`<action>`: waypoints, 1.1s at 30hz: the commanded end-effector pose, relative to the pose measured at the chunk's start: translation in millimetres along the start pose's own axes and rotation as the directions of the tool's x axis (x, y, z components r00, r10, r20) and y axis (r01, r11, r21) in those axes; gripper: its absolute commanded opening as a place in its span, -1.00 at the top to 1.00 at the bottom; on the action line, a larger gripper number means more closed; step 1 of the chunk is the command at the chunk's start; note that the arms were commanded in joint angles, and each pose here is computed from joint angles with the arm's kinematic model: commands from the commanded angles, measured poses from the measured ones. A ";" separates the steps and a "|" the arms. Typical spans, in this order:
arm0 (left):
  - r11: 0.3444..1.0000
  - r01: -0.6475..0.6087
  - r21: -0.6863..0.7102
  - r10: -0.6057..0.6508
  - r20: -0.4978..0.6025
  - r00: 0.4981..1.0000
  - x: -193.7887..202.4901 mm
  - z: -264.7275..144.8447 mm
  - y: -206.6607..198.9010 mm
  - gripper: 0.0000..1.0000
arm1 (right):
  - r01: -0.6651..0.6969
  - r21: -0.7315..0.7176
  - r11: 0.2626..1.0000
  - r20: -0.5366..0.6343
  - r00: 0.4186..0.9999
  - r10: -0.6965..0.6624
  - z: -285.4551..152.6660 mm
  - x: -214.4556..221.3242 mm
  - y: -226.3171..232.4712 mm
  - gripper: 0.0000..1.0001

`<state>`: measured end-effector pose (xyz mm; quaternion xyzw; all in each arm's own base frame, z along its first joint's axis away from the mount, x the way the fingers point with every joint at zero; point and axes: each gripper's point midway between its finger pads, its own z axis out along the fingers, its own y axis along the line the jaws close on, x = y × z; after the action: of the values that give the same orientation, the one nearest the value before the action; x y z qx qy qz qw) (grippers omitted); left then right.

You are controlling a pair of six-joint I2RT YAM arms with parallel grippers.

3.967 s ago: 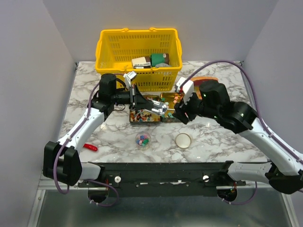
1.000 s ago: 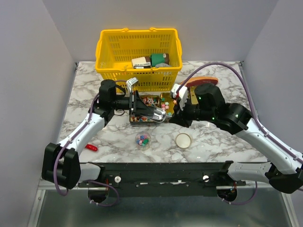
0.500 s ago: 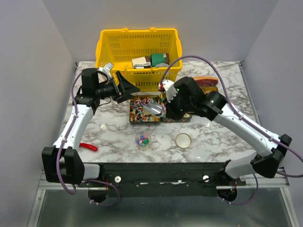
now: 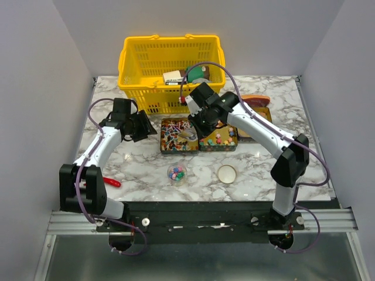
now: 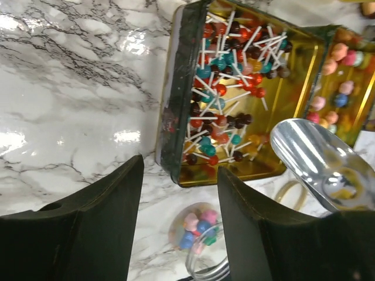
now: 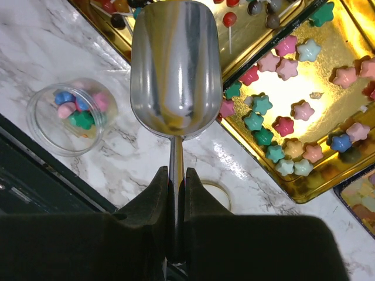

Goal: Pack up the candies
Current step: Scoop the fake candies from the storage box.

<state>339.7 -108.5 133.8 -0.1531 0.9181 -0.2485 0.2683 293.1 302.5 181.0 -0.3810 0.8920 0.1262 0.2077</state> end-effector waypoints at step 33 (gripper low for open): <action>0.975 -0.176 -0.138 0.149 -0.183 0.972 44.7 75.1 22.8 0.72 | 0.078 -0.006 0.997 -0.117 0.990 -0.078 113.8 7.4 -15.8 0.99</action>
<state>340.2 -138.7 57.1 -0.0788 0.9598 -0.1804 0.2002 326.3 330.2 102.2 -0.4247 0.8826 0.1082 0.1699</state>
